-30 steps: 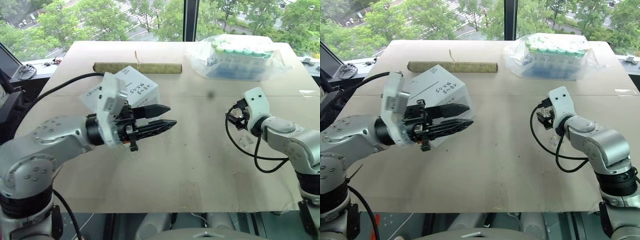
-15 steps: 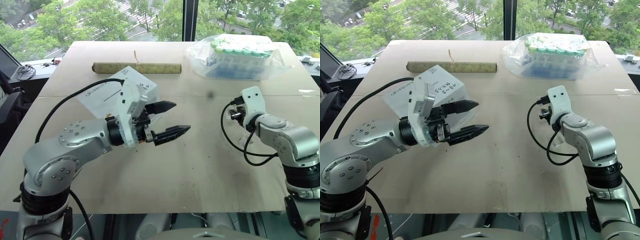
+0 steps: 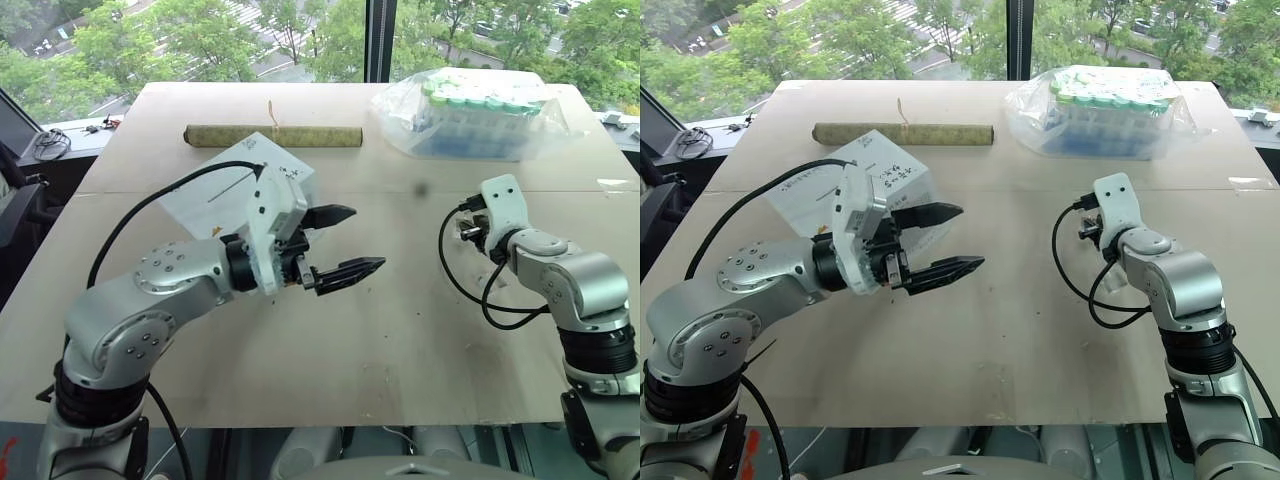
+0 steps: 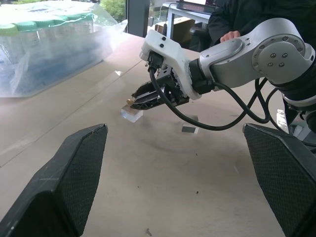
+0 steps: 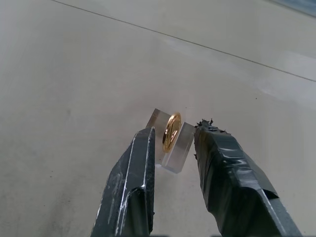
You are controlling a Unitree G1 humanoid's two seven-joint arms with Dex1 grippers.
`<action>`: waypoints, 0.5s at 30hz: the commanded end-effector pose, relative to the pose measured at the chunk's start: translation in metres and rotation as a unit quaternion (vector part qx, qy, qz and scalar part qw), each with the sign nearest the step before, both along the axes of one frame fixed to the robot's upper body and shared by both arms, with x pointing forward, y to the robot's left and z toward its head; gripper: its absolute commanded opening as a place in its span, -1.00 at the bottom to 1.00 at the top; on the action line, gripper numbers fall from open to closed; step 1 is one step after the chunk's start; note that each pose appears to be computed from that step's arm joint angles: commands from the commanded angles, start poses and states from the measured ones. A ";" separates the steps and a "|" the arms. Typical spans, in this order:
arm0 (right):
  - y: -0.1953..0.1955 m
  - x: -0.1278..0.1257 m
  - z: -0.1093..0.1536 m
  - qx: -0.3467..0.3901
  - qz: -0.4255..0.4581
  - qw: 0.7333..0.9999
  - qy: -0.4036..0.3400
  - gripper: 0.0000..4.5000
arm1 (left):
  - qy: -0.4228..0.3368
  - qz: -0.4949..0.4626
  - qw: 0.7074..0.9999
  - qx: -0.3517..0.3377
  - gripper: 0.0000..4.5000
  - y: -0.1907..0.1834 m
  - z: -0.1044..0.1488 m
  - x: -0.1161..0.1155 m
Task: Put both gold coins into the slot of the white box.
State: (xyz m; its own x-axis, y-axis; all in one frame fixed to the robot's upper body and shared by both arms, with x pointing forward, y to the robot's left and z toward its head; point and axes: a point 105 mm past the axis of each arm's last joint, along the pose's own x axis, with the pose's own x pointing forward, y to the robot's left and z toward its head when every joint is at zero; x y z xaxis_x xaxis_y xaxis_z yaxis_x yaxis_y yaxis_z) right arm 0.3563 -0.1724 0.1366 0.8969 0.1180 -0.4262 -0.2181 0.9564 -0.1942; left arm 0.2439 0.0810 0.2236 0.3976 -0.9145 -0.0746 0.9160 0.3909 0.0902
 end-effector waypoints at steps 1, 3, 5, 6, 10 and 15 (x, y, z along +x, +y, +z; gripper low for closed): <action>-0.003 0.003 0.012 0.003 -0.006 1.000 -0.022 -0.38 | -0.019 -0.008 1.000 -0.006 0.99 -0.003 0.007 -0.003; -0.003 0.004 0.012 0.004 -0.006 1.000 -0.021 -0.38 | -0.019 -0.008 1.000 -0.006 0.99 -0.003 0.007 -0.003; -0.003 0.004 0.011 0.005 -0.006 1.000 -0.021 -0.38 | -0.019 -0.007 1.000 -0.006 0.99 -0.004 0.007 -0.003; -0.003 0.005 0.011 0.006 -0.006 1.000 -0.021 -0.49 | -0.019 -0.007 1.000 -0.006 1.00 -0.004 0.007 -0.003; -0.004 0.006 0.011 0.007 -0.008 1.000 -0.022 -0.97 | -0.019 -0.005 1.000 -0.007 1.00 -0.004 0.007 -0.002; -0.005 0.006 0.012 0.006 -0.008 1.000 -0.024 -0.97 | -0.017 -0.004 1.000 -0.008 1.00 -0.003 0.007 -0.001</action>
